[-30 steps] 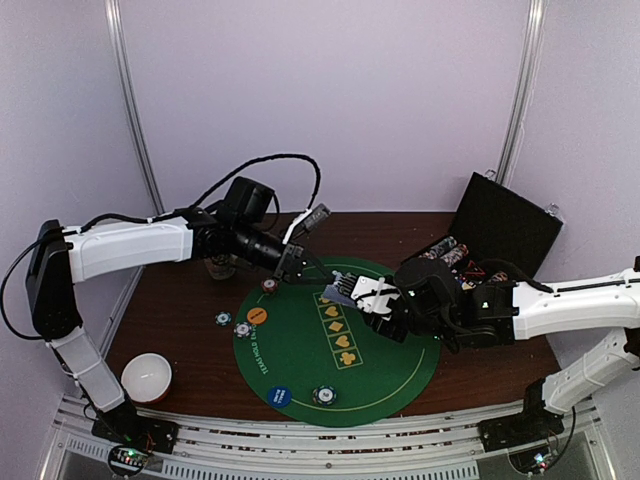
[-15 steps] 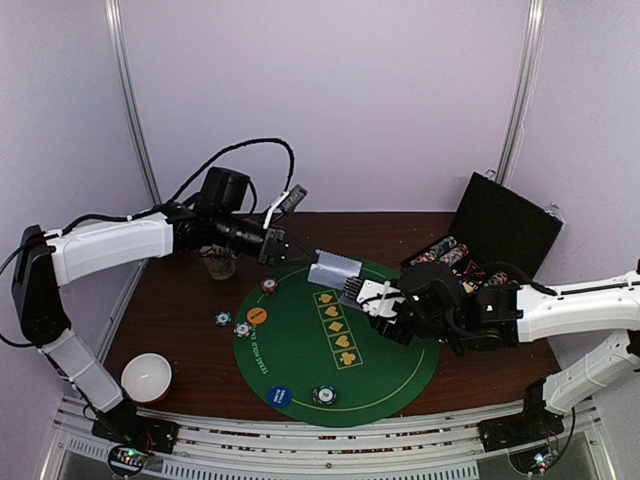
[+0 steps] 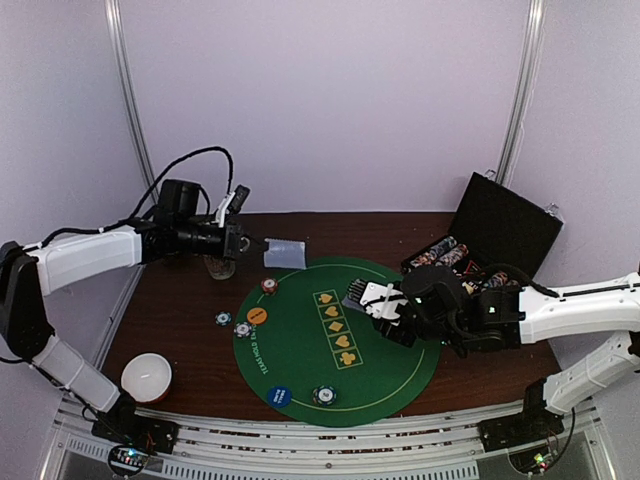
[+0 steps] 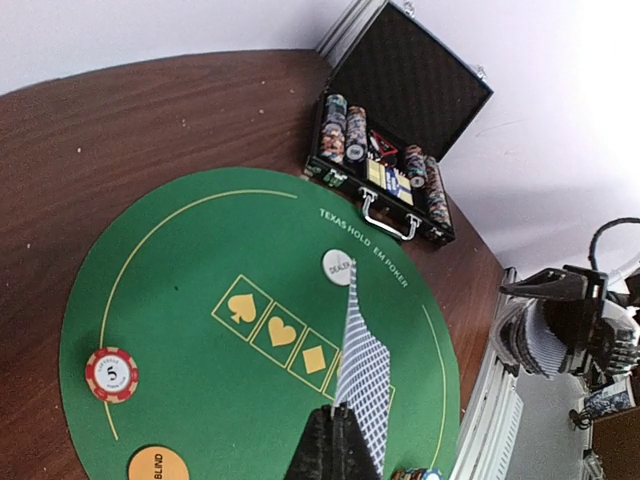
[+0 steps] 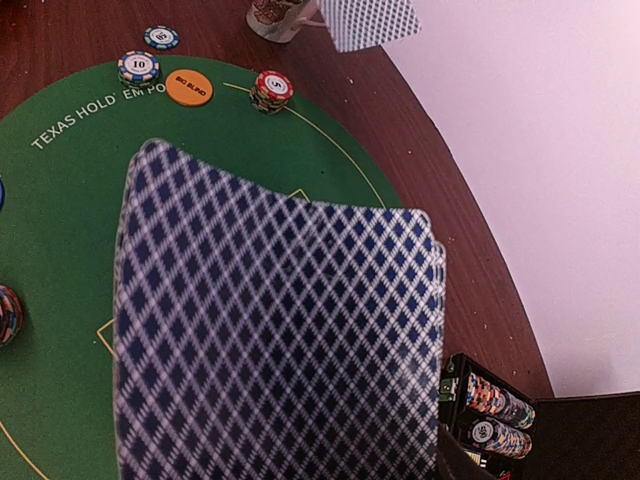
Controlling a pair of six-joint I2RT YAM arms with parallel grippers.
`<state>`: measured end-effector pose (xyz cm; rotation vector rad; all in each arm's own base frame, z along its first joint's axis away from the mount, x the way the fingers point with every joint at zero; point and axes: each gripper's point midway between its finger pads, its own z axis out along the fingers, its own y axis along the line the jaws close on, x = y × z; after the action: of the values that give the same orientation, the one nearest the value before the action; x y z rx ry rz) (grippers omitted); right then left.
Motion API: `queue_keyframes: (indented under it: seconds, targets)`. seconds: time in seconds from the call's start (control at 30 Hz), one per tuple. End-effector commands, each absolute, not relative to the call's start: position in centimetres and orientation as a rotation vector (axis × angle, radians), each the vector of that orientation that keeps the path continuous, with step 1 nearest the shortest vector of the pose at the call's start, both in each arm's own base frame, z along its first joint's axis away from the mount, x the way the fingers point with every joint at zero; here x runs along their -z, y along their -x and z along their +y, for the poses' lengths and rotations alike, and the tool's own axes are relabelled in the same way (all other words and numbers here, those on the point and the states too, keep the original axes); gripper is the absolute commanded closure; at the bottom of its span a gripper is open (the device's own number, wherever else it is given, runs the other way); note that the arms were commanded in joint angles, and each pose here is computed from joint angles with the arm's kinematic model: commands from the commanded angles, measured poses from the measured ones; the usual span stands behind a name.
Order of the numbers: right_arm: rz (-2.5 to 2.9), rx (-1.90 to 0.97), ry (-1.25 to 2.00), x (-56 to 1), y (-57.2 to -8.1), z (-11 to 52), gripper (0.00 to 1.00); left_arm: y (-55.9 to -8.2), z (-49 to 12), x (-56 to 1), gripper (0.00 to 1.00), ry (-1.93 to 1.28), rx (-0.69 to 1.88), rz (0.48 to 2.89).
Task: Distribute texas hold em gaming equipment
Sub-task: Distribute the poker card in the big blind area.
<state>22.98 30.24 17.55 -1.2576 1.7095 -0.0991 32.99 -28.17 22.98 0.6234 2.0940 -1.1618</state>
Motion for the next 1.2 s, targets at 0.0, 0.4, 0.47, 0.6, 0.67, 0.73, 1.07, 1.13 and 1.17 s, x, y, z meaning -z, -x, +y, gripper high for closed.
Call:
queue_keyframes:
  seconds: [0.0,0.4,0.47,0.6,0.67,0.73,1.07,1.13,1.17]
  targets:
    - [1.721,0.105,1.215,-18.0,-23.2,29.6,0.53,-34.0,-27.7,-19.0,1.00,-0.647,1.040,2.174]
    - [1.731,0.105,1.212,-17.9,-23.2,29.4,0.53,-35.2,-26.0,-11.8,1.00,-0.442,0.934,2.316]
    - [1.729,0.108,1.214,-17.9,-23.2,29.4,0.53,-35.0,-25.8,-10.5,1.00,-0.435,0.928,2.349]
    - [1.727,0.113,1.218,-18.1,-23.2,29.5,0.53,-34.8,-25.8,-10.7,1.00,-0.468,0.924,2.350]
    - [1.729,0.114,1.220,-18.1,-23.2,29.4,0.53,-34.7,-25.8,-12.0,1.00,-0.505,0.914,2.308]
    - [1.730,0.116,1.221,-18.1,-23.1,29.3,0.53,-34.5,-25.5,-12.7,1.00,-0.533,0.894,2.299]
    - [1.725,0.120,1.221,-18.1,-23.2,29.2,0.53,-33.1,-24.9,-9.5,1.00,-0.503,1.034,2.404]
    - [1.722,0.122,1.221,-18.1,-23.2,29.2,0.53,-32.9,-25.2,-9.1,1.00,-0.527,1.057,2.409]
    - [1.722,0.123,1.221,-18.1,-23.2,29.1,0.53,-32.8,-25.4,-9.0,1.00,-0.538,1.068,2.411]
